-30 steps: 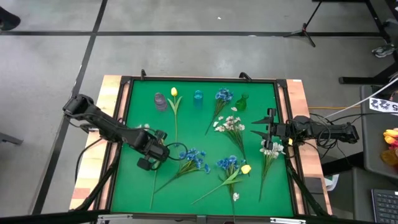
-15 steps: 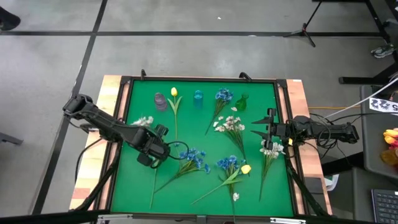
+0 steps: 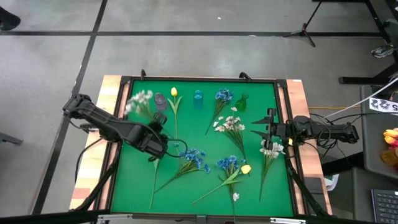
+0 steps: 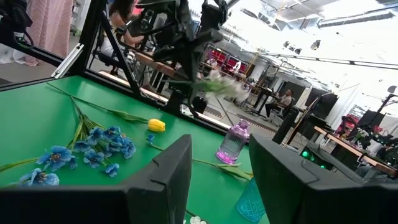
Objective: Sort flowers into vase by color
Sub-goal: Put the top left white flowers into the violet vase
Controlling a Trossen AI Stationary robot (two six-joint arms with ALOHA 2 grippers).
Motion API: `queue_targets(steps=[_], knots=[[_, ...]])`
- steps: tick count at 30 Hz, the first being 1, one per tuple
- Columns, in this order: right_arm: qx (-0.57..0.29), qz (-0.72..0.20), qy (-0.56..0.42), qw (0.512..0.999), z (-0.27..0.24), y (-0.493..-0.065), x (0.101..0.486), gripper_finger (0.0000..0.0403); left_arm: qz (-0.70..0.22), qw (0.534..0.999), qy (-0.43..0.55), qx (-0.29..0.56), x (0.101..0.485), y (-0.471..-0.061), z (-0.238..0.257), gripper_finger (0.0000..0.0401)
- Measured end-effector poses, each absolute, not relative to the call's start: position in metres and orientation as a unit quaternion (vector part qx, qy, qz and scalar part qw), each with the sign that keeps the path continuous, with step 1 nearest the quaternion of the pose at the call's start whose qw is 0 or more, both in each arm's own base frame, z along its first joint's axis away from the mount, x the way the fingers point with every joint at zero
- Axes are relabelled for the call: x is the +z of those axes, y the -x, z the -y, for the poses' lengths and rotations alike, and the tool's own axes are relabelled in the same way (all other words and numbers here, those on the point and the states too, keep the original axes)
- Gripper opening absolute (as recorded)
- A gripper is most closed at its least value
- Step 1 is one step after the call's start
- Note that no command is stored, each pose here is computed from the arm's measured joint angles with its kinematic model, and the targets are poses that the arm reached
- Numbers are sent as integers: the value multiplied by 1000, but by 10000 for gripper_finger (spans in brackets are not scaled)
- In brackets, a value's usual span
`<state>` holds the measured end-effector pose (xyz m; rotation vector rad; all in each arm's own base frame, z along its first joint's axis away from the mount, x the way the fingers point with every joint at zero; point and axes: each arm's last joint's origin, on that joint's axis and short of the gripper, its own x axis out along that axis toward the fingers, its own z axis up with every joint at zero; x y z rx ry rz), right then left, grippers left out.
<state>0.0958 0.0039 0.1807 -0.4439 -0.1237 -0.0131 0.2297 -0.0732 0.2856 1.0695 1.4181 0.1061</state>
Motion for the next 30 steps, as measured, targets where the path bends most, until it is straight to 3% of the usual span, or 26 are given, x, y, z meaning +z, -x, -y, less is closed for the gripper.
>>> queue_targets(steps=[6,9,19,30], knots=[[-6,60,220,974,-4,-96,180,161,-588,471,-651,92,299,-229,63,3],[-6,60,220,974,-4,-96,180,161,-588,402,-693,110,302,-231,53,2],[-6,60,220,974,-4,-96,180,161,-672,265,-683,110,291,-228,1,2],[-6,59,220,974,-4,-96,180,161,-740,162,-643,112,268,-213,-47,1]])
